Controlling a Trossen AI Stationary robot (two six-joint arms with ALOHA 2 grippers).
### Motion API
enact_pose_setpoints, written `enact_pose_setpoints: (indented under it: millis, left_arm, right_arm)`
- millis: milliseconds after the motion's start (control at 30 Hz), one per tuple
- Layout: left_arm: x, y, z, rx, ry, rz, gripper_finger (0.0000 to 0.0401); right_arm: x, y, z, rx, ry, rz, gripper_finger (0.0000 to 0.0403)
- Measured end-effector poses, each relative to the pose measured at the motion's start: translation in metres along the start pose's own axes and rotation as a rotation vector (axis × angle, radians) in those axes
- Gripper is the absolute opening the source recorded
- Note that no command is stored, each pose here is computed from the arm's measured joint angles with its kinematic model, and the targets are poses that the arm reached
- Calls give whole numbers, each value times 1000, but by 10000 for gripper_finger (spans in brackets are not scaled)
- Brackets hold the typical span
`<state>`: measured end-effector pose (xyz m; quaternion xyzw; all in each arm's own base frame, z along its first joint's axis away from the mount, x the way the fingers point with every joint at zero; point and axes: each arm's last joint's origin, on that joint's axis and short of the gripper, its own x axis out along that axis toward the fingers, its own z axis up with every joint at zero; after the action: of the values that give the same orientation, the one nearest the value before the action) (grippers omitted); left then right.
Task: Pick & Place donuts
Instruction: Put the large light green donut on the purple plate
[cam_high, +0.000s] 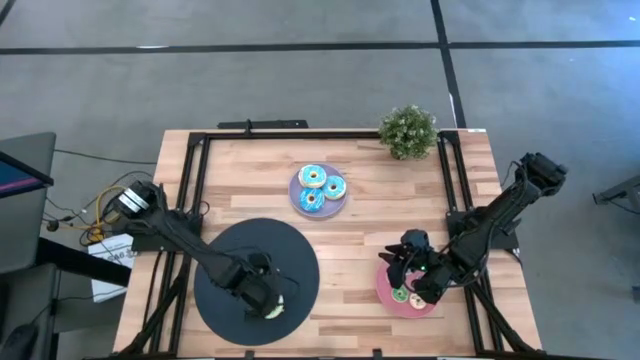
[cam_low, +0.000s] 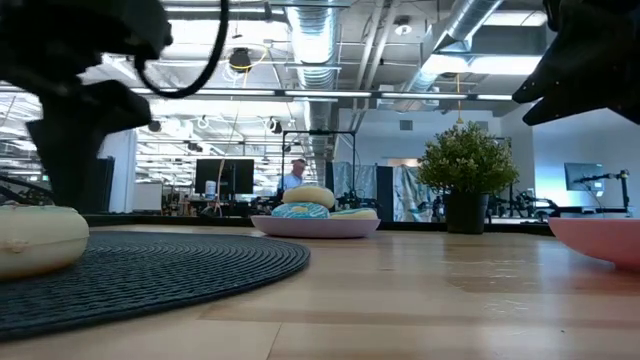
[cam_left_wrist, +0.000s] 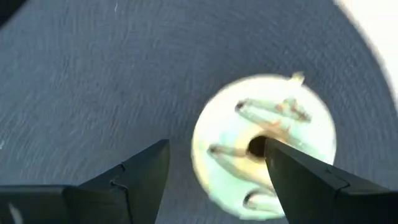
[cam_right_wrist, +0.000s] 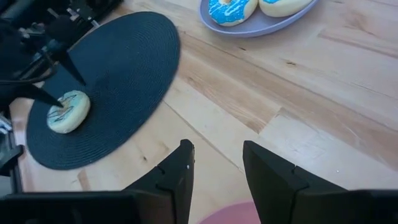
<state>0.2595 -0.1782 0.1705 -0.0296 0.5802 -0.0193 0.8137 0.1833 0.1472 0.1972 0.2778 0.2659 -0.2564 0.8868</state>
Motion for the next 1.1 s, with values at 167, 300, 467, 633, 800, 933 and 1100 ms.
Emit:
enact_pose_setpoints:
  millis: [167,300,467,633,800,933,1100]
  left_arm:
    - [11,-3,1,12,18,-16,255]
    - [10,-4,1,14,4,-18,253]
    - [15,-6,1,19,18,-35,219]
    - [15,-6,1,21,19,-44,167]
    - [15,-6,1,20,23,-52,132]
    - [13,-7,3,18,22,-54,116]
    - [0,-3,16,7,53,-27,103]
  right_arm:
    - [-1,4,-1,3,-1,30,129]
    - [-2,9,0,-11,-9,76,129]
    - [-2,15,2,-31,-22,119,129]
    - [-2,15,2,-31,-22,118,129]
    - [-2,15,2,-31,-22,119,129]
    - [-2,15,2,-31,-22,118,129]
    - [-2,15,2,-31,-22,118,129]
